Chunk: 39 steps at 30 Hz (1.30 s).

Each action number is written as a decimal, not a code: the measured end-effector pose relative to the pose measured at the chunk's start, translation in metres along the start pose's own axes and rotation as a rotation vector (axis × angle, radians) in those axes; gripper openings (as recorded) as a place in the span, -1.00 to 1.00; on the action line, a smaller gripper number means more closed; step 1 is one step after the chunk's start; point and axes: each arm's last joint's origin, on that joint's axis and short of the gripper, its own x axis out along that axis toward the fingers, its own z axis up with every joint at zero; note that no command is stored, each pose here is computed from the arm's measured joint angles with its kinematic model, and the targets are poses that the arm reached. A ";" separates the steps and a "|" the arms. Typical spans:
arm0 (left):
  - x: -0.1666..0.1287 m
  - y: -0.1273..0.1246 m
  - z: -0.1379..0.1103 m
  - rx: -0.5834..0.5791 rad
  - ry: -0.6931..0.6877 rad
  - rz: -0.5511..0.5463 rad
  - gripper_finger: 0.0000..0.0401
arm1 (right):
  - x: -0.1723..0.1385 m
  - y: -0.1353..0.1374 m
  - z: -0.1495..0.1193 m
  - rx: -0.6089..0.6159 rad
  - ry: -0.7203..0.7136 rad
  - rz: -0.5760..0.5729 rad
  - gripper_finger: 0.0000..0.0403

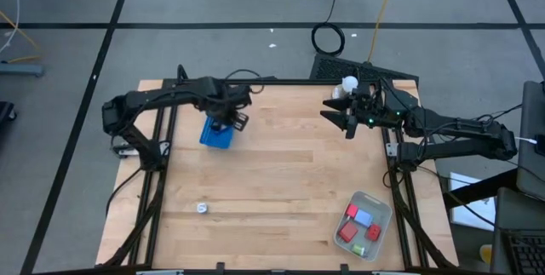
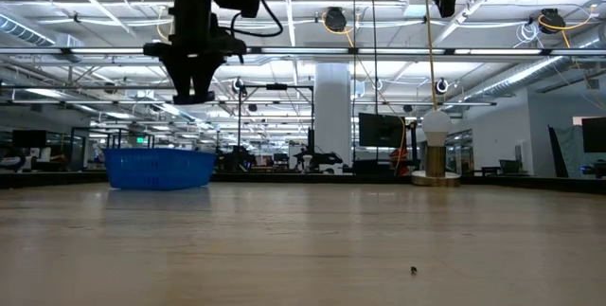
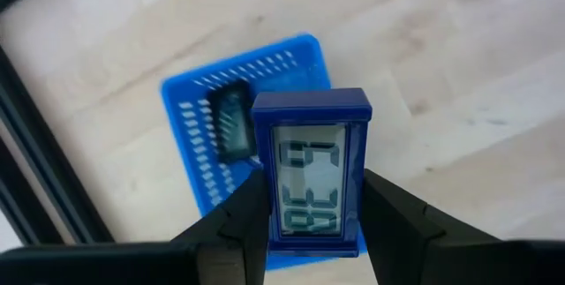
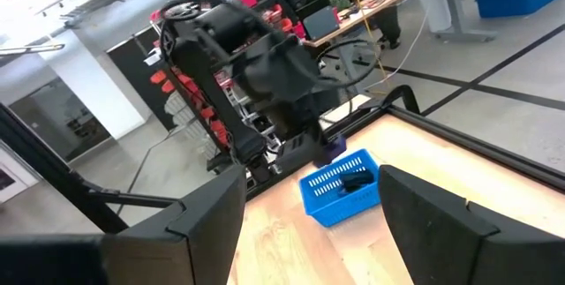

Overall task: Pick & Place Office items
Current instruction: Put the dark blue digital timer into the blue bin

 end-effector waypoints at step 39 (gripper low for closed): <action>0.087 0.033 -0.012 -0.037 0.145 0.015 -0.30 | 0.000 -0.001 -0.001 -0.019 0.009 -0.015 0.25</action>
